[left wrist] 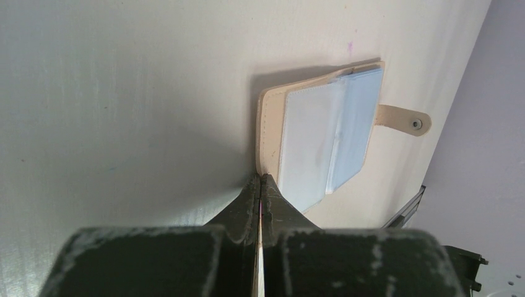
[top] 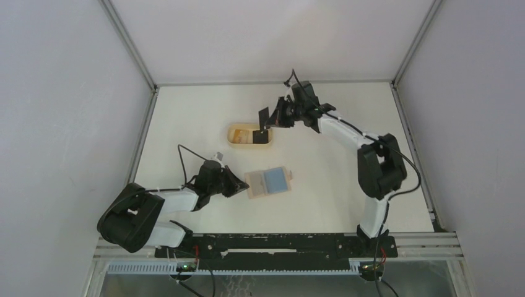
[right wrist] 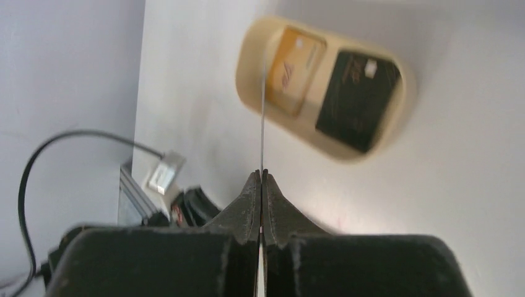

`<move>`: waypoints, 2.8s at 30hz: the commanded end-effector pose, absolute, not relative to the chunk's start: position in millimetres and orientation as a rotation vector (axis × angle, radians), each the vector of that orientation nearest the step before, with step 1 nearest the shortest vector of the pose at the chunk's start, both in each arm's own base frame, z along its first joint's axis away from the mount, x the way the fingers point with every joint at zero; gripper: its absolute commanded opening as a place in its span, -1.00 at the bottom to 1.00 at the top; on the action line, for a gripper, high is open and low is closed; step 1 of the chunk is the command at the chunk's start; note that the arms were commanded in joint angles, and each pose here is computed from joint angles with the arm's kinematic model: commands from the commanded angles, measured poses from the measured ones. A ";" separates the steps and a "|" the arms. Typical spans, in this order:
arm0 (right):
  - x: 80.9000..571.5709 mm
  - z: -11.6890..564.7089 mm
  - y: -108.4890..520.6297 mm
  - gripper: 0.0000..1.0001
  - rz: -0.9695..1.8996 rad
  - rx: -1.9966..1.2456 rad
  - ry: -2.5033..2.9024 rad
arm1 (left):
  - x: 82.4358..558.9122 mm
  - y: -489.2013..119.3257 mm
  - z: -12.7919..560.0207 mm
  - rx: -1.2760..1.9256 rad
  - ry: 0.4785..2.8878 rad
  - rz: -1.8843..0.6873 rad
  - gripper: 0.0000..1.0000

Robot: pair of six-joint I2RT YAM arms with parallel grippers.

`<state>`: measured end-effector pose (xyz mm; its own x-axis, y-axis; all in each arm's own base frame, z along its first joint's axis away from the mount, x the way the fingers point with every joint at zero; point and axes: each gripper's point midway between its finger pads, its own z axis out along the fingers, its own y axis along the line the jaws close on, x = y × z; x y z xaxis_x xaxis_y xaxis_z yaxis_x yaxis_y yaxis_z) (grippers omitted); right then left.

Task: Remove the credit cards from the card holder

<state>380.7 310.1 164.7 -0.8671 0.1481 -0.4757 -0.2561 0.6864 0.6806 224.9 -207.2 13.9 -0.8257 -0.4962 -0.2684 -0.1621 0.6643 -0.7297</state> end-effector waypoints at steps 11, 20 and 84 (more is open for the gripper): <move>422.9 106.7 369.6 -1.00 1.014 -0.022 2.498 | 231.3 -211.1 17.5 -0.453 2.437 -0.987 -1.00; 426.6 81.0 347.3 -1.00 0.983 0.081 2.528 | 232.7 -213.7 14.2 -0.450 2.452 -0.993 -1.00; 356.2 168.7 202.4 0.49 0.704 0.175 2.235 | 267.3 -268.2 135.4 0.165 2.562 -0.144 -1.00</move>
<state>348.8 211.9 157.5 -0.7274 0.2816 -0.6258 -0.1303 0.8387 0.5288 259.9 -249.8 114.9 -0.8648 0.0618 -0.4984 0.1143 0.9906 -0.0754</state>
